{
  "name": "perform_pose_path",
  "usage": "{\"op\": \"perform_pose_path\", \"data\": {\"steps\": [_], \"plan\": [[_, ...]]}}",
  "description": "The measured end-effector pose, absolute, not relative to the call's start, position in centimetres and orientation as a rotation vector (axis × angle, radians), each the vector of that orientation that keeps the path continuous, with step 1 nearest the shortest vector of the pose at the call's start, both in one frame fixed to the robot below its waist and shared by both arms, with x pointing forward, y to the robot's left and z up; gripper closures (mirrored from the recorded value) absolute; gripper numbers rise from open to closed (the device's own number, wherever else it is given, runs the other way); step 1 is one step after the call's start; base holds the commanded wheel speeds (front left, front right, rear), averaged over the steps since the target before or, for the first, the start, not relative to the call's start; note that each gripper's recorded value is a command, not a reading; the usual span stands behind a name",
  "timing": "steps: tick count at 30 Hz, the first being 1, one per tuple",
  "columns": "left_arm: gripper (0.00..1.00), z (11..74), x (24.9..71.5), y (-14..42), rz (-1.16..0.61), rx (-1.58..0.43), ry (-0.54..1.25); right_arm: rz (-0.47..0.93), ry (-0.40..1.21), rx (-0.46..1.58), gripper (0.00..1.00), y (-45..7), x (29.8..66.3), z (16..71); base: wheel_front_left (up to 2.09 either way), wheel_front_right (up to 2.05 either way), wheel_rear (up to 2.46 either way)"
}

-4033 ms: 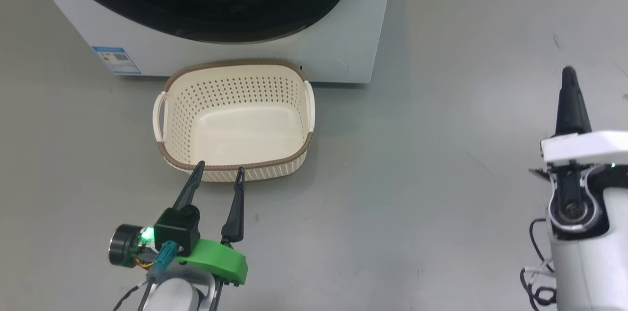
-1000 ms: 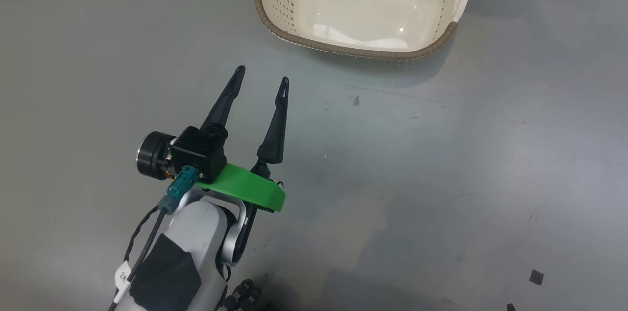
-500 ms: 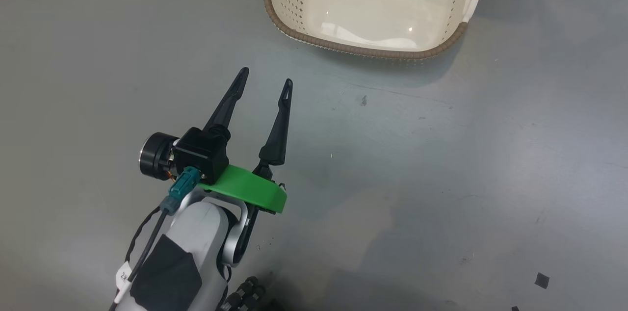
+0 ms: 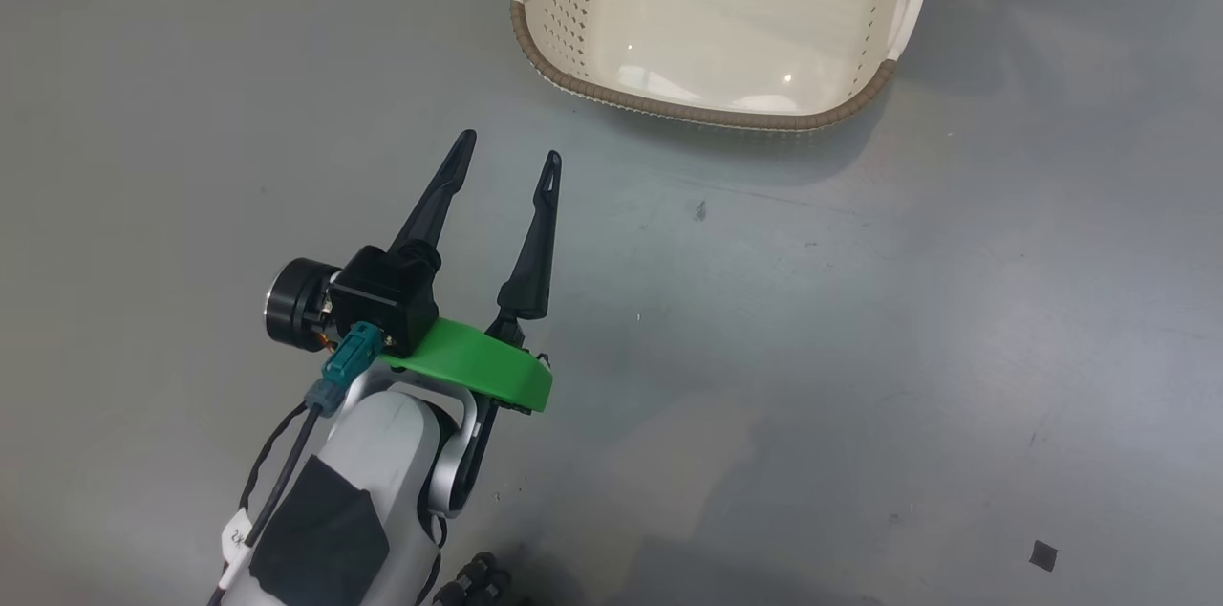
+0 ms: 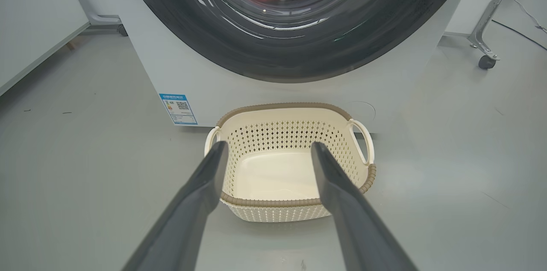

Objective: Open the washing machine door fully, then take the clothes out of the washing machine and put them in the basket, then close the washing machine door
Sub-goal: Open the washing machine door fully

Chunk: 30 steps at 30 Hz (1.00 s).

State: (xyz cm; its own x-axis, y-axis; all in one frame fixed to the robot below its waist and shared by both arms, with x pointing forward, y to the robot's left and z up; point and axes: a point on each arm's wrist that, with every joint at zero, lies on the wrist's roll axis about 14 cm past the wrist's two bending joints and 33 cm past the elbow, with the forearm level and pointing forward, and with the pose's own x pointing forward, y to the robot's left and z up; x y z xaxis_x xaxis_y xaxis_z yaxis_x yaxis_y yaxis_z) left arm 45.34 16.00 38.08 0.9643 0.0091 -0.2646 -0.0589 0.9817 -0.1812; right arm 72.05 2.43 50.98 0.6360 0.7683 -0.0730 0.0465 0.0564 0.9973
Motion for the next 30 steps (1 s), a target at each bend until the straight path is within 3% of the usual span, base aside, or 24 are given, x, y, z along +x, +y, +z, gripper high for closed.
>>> {"op": "perform_pose_path", "data": {"steps": [22, 30], "plan": [[0.00, 40.6, 44.6, 16.2, 0.041, -0.190, 0.214, 0.618, 0.854, 1.428, 1.00, 2.9, 67.6, 50.4, 0.00, 0.00, 0.00], [0.00, 41.5, 44.3, 16.2, 0.043, -0.190, 0.194, 0.614, 0.916, 1.343, 1.00, 3.5, 65.5, 49.5, 0.00, 0.00, 0.00]]}}
